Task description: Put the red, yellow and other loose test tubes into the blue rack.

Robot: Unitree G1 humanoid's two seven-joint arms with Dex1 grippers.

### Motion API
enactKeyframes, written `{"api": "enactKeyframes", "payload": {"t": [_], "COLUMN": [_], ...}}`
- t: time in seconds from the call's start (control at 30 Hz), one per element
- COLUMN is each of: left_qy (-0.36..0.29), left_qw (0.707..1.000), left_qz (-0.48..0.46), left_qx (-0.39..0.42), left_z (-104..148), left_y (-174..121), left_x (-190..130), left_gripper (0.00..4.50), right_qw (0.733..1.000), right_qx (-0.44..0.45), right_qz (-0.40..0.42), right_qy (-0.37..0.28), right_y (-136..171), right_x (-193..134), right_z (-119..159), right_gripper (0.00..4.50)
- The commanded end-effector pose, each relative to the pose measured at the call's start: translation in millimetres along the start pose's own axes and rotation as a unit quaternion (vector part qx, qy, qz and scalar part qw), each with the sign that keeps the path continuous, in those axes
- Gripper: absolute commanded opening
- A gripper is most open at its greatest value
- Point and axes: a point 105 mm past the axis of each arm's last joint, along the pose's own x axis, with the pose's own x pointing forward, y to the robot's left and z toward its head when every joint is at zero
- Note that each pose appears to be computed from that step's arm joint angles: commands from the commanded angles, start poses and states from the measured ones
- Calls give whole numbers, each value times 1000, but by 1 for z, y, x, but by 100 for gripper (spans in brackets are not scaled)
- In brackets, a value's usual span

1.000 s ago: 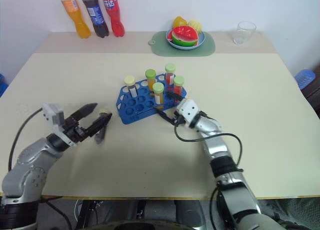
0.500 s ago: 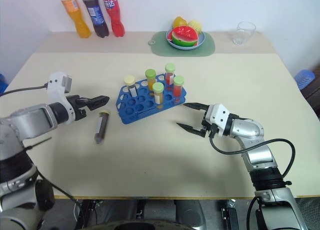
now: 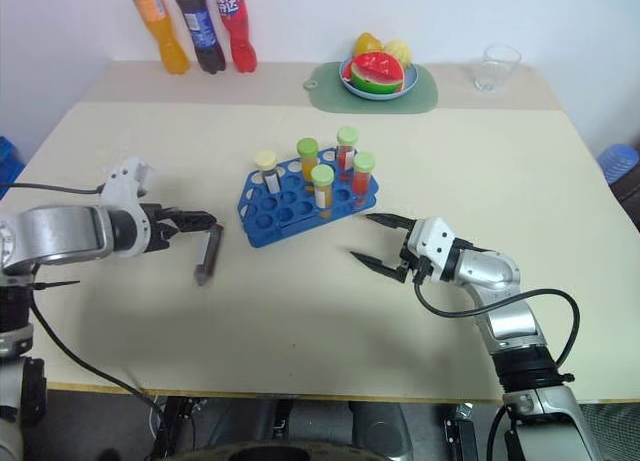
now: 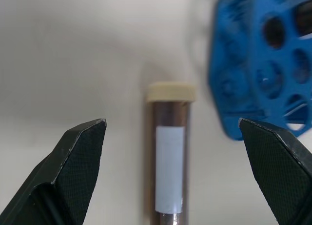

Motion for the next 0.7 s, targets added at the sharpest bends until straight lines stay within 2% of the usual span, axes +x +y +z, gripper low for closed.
{"api": "enactKeyframes", "payload": {"t": [0.03,0.3,0.4,0.57,0.6,0.7], "left_qy": [2,45,51,53,54,54], "left_qw": [1000,993,992,990,989,989], "left_qz": [17,67,76,86,86,83], "left_qx": [-21,-86,-89,-102,-104,-112], "left_z": [4,2,2,2,2,1], "left_y": [-1,1,1,6,6,4], "left_x": [6,32,33,32,32,33], "left_gripper": [450,450,366,117,91,84], "right_qw": [1000,998,998,997,997,995], "right_qx": [-17,-28,-28,-21,-20,-21], "right_qz": [15,41,50,65,69,84], "right_qy": [-19,-29,-34,-36,-37,-39], "right_y": [5,10,10,12,13,14], "right_x": [1,5,4,3,3,4], "right_z": [12,26,32,37,38,40], "right_gripper": [364,364,370,370,370,370]}}
